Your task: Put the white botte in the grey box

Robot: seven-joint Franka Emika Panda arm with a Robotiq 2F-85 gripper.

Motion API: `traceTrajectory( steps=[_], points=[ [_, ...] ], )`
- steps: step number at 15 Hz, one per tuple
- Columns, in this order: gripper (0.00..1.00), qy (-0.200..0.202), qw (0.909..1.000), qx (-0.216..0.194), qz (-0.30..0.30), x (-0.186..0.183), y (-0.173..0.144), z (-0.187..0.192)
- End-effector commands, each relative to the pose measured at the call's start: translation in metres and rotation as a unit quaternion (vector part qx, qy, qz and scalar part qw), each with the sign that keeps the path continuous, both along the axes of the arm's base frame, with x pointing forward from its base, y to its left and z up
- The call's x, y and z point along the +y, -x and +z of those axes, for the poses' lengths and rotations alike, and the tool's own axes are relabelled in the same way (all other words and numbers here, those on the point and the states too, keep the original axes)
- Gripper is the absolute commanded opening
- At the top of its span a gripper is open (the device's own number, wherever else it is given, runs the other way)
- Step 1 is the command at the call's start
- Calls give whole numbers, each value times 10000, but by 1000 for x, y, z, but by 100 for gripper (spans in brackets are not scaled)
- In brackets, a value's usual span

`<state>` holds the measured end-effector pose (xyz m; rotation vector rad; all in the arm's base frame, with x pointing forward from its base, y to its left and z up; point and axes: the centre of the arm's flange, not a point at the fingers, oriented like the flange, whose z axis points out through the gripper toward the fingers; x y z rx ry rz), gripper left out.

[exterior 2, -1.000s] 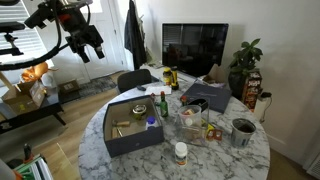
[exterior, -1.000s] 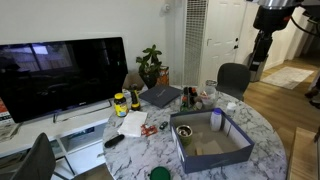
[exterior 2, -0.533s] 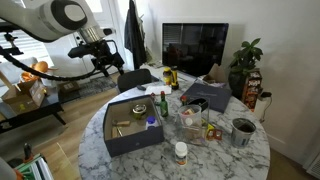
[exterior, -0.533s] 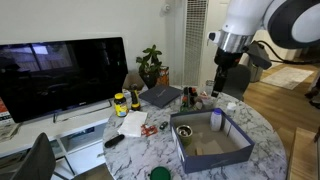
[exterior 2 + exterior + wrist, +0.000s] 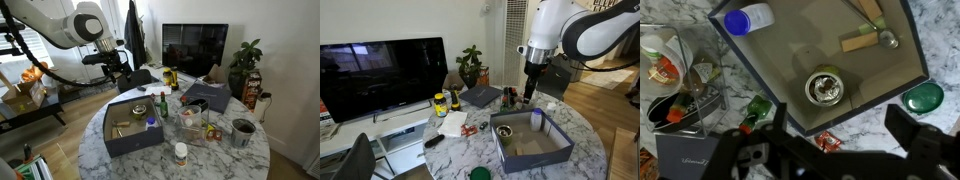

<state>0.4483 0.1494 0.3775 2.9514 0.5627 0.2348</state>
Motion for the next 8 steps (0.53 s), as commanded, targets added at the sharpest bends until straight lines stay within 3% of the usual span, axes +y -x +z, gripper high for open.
traceTrajectory(
  steps=[1,5,8],
  points=[
    [100,-64,9985,-45,-546,-31,-2,-4],
    [100,-348,9852,-92,-1679,-141,19,-11],
    [100,-571,9648,-138,-2563,-222,42,-23]
  ],
)
